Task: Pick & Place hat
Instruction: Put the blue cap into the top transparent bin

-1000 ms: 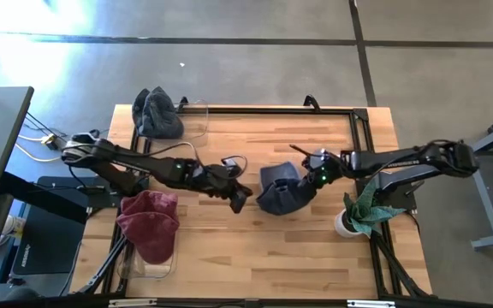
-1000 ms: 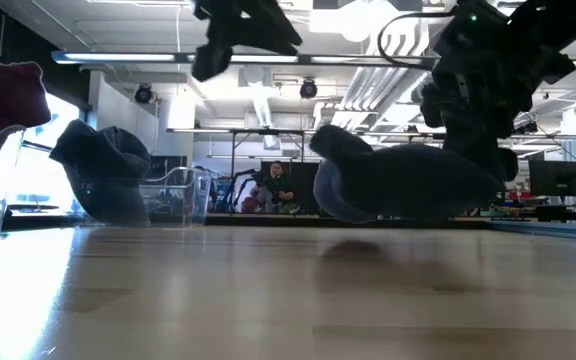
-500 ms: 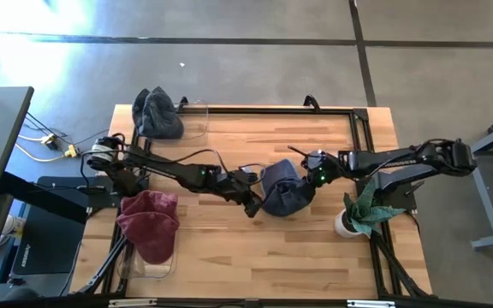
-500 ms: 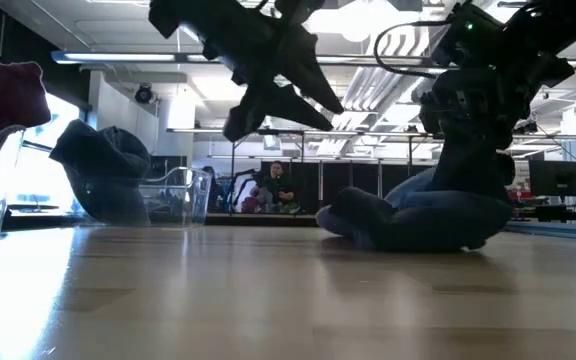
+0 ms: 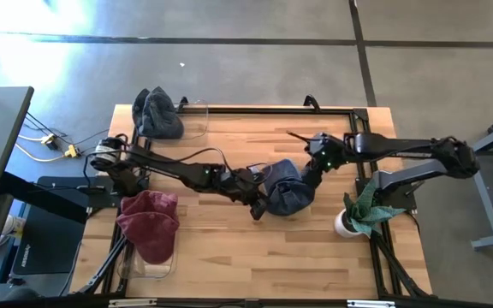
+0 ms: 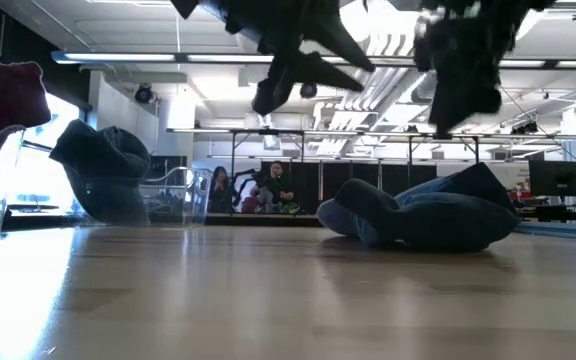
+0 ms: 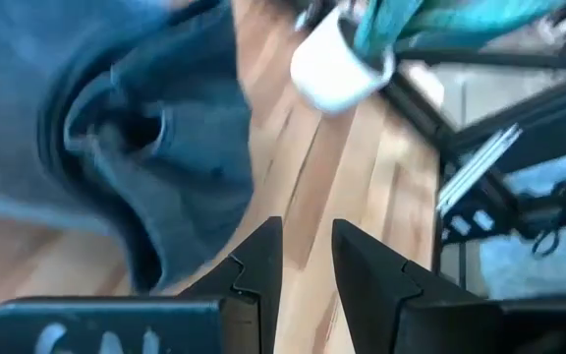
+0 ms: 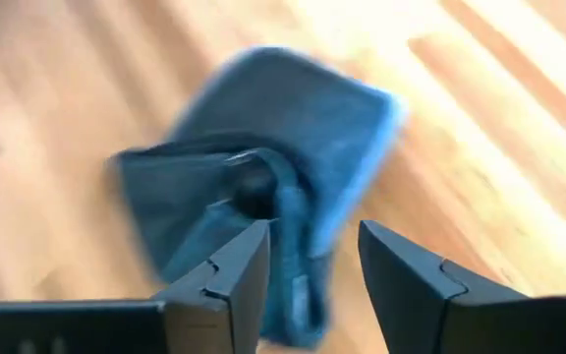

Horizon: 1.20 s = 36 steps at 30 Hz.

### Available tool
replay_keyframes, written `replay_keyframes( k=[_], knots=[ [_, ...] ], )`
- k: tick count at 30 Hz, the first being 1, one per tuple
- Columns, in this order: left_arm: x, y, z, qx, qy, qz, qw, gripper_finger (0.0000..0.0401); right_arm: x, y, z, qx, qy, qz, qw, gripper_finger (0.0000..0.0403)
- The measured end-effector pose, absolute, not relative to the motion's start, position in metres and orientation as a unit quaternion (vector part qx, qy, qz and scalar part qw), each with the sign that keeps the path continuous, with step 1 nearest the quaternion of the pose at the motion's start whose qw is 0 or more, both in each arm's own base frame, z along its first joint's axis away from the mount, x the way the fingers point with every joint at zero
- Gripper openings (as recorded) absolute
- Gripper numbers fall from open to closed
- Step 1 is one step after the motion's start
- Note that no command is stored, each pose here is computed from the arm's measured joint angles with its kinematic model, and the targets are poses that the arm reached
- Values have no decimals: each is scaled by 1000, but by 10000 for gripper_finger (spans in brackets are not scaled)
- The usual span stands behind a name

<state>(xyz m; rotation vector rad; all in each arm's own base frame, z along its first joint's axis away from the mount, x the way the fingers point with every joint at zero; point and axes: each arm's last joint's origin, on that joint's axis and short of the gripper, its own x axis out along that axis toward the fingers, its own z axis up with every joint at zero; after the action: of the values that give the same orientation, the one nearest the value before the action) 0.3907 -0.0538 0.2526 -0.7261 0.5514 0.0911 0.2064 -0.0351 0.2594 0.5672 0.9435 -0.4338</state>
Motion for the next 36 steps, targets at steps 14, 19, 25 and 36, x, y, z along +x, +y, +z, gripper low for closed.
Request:
replay_keyframes(
  k=[14,19,25,36],
  knots=[
    [427,-55,183,-365,254,99,890,88,208,36,187,234,422,-71,873,19],
    [424,-44,159,-372,291,172,865,88,203,28,161,238,401,-200,862,11],
    [412,-37,155,-350,346,221,842,70,198,26,156,244,421,-281,827,2],
    [396,-38,260,-264,364,183,875,8,218,39,204,194,413,-235,858,6]
  ],
)
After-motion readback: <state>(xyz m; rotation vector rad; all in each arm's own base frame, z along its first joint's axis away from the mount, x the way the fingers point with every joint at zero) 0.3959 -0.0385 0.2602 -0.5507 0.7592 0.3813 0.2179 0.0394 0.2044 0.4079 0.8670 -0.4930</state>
